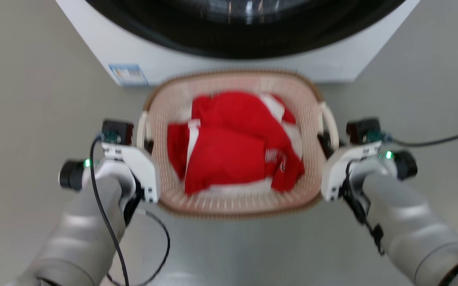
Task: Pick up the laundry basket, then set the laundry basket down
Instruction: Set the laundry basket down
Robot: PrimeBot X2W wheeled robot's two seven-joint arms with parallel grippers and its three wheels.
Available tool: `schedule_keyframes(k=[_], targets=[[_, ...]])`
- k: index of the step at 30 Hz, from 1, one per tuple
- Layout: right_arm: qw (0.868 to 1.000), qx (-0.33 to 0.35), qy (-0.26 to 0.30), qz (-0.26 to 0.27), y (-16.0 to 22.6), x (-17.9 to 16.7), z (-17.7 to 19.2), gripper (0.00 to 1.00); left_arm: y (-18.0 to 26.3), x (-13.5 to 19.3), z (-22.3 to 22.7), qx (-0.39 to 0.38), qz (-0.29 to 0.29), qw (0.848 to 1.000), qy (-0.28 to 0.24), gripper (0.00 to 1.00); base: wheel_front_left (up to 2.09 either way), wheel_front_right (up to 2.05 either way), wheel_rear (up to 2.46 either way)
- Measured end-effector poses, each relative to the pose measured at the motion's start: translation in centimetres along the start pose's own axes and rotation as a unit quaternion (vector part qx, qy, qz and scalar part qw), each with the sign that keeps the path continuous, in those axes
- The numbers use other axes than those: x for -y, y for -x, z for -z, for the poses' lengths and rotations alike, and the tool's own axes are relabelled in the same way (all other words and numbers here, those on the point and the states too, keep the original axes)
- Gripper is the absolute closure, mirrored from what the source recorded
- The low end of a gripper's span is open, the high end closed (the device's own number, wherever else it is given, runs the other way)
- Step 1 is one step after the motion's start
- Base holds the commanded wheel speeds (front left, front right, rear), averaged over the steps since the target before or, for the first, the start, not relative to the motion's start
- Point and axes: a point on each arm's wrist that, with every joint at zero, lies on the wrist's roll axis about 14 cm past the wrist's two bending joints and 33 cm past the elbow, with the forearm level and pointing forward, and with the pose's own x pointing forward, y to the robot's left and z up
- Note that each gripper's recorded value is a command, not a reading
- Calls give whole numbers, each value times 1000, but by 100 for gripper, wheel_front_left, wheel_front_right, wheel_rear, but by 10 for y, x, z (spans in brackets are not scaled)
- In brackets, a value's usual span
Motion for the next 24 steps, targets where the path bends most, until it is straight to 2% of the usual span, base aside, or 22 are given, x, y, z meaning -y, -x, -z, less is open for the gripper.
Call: schedule_keyframes(k=[4, 13, 24], targets=[[1000, -8, 4, 0, -30, 12, 5, 100, -30, -5, 4, 2, 4, 1000, 2, 100, 0, 0, 0], [999, -47, -3, 11, -84, 42, 41, 100, -90, -10, 38, -23, 18, 1000, 10, 100, 0, 0, 0], [997, -74, -16, 20, -115, 61, 84, 100, -128, -14, 62, -26, 25, 999, 20, 100, 0, 0, 0]])
